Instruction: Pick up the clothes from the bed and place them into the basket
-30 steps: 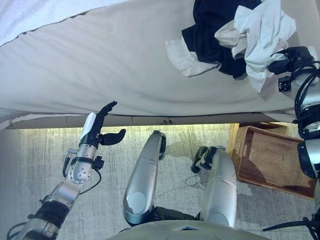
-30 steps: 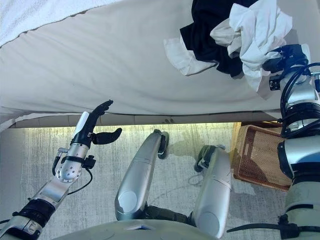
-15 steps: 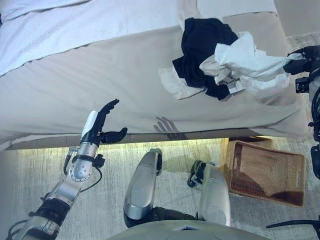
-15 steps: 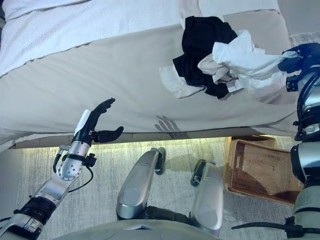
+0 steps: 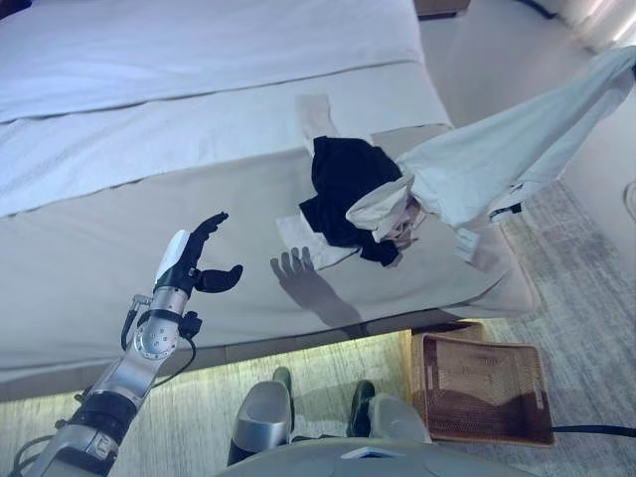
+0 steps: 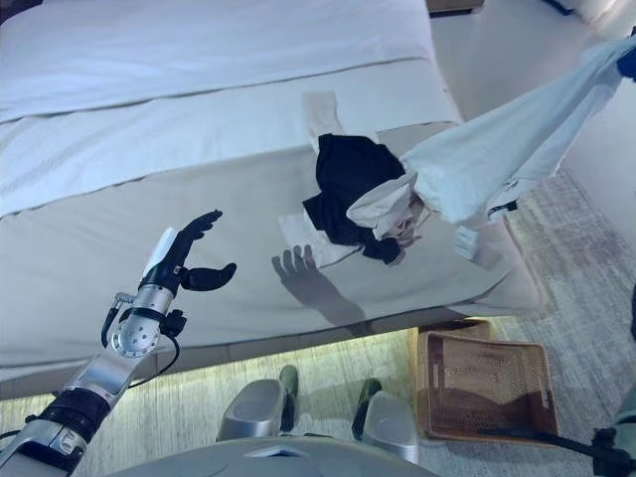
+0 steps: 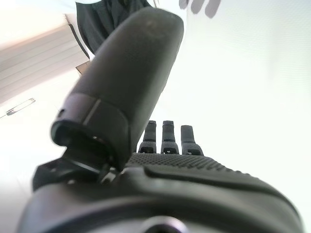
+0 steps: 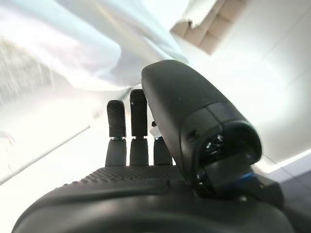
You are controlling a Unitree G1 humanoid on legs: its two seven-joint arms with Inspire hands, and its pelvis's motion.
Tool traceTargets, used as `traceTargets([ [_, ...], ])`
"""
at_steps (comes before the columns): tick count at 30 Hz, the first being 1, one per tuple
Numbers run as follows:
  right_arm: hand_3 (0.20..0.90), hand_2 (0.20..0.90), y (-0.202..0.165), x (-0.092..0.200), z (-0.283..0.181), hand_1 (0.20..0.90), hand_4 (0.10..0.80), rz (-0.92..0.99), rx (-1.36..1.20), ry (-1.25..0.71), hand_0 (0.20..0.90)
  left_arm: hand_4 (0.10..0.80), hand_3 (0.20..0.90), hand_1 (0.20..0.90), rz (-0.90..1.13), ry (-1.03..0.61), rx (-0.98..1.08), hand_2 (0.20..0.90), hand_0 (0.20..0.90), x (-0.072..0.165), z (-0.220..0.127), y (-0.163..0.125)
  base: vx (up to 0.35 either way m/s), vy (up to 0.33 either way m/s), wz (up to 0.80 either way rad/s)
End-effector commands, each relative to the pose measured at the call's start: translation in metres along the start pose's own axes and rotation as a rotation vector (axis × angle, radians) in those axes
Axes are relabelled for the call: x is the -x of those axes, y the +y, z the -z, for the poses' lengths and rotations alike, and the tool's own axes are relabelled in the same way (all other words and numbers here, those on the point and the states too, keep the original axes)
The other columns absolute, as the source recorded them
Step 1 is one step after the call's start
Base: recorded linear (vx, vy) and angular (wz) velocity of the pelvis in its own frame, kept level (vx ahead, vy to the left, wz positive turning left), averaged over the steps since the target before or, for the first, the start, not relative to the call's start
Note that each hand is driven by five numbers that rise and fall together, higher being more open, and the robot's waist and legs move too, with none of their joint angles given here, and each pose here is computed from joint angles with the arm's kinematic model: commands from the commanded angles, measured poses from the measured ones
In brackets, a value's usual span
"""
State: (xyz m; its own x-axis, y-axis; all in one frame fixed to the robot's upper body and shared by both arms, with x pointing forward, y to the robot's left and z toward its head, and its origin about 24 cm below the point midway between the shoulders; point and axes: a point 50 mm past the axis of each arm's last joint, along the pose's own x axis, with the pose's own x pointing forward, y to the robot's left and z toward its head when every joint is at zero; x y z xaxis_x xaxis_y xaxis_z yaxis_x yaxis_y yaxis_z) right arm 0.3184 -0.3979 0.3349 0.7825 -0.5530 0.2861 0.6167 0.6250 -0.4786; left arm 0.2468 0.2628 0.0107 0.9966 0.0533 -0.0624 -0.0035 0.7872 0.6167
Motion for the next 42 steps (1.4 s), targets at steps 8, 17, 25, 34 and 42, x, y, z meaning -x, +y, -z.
traceTargets([
  [8, 0.2, 0.3, -0.076, 0.017, -0.062, 0.3, 0.1, 0.256, 0.013, -0.252, 0.3, 0.8, 0.9, 0.9, -0.008, -0.045, -0.016, 0.9, 0.9, 0.006, 0.003, 0.001, -0.036, 0.006, -0.18],
  [17, 0.2, 0.3, -0.073, 0.024, -0.038, 0.3, 0.1, 0.239, 0.071, -0.227, 0.3, 0.8, 0.9, 0.9, -0.048, -0.041, -0.047, 0.9, 0.9, 0.001, 0.007, 0.007, -0.011, 0.011, -0.24],
  [25, 0.2, 0.3, -0.071, 0.033, 0.003, 0.3, 0.1, 0.184, 0.048, -0.172, 0.3, 0.8, 0.9, 0.9, -0.049, -0.062, -0.084, 0.9, 0.9, -0.008, 0.002, 0.012, -0.023, -0.013, -0.26],
  [34, 0.2, 0.3, -0.061, 0.053, 0.051, 0.3, 0.1, 0.126, -0.015, -0.14, 0.3, 0.8, 0.9, 0.9, -0.101, -0.062, -0.099, 0.9, 0.9, -0.015, -0.001, 0.019, -0.007, -0.019, -0.23],
  [42, 0.2, 0.3, -0.049, 0.065, 0.077, 0.3, 0.1, 0.095, -0.078, -0.112, 0.3, 0.8, 0.9, 0.9, -0.091, -0.062, -0.092, 0.9, 0.9, -0.019, -0.003, 0.018, -0.002, -0.015, -0.13],
])
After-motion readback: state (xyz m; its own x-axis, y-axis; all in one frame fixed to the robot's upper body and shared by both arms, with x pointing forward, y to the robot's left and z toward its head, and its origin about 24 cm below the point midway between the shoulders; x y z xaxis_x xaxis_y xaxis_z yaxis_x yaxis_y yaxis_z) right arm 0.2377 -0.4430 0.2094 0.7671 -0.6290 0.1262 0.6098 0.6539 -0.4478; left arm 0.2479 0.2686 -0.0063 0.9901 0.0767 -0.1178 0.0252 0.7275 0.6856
